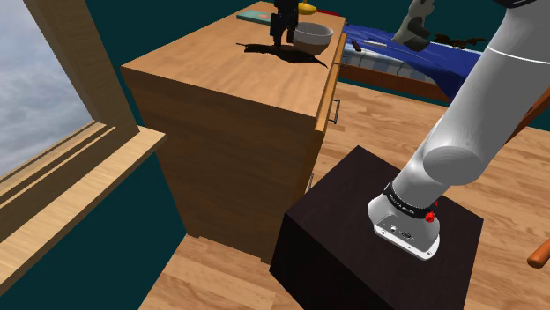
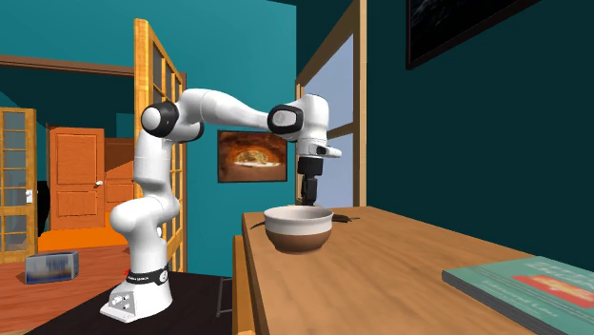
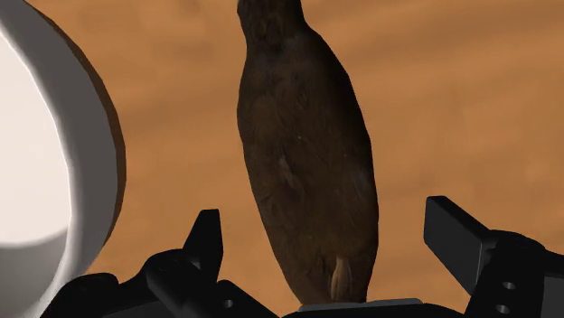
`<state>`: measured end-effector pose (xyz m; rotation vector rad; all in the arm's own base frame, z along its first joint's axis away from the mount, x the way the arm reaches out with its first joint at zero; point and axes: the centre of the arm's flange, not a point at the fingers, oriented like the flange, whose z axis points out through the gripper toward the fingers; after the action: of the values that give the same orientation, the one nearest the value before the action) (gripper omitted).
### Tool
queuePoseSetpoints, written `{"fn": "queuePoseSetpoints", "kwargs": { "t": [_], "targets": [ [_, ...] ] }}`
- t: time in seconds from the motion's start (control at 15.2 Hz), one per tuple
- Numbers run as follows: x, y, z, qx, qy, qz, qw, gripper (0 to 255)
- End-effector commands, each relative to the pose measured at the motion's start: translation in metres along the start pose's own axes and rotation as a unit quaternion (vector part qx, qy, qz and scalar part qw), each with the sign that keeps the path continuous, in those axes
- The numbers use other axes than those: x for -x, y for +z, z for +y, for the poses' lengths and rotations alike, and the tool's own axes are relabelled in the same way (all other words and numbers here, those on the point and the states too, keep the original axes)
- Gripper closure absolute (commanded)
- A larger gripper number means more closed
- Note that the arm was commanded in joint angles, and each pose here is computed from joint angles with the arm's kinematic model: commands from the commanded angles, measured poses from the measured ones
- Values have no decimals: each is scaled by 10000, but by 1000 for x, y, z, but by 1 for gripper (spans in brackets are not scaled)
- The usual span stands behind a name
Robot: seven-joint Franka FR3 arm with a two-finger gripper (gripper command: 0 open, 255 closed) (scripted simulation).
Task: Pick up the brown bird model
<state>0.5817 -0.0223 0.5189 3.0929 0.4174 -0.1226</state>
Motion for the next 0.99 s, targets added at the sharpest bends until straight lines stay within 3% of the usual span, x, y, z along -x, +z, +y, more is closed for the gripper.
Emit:
{"fn": "queuePoseSetpoints", "kwargs": {
  "t": [0.0,0.13,0.2,0.92],
  "targets": [
    [-1,13,1,1,-1,2,10000,0],
    [-1,13,1,1,-1,2,10000,0],
    [-1,13,1,0,-1,2,10000,255],
    [0,3,1,1,-1,2,10000,255]
  ]
}}
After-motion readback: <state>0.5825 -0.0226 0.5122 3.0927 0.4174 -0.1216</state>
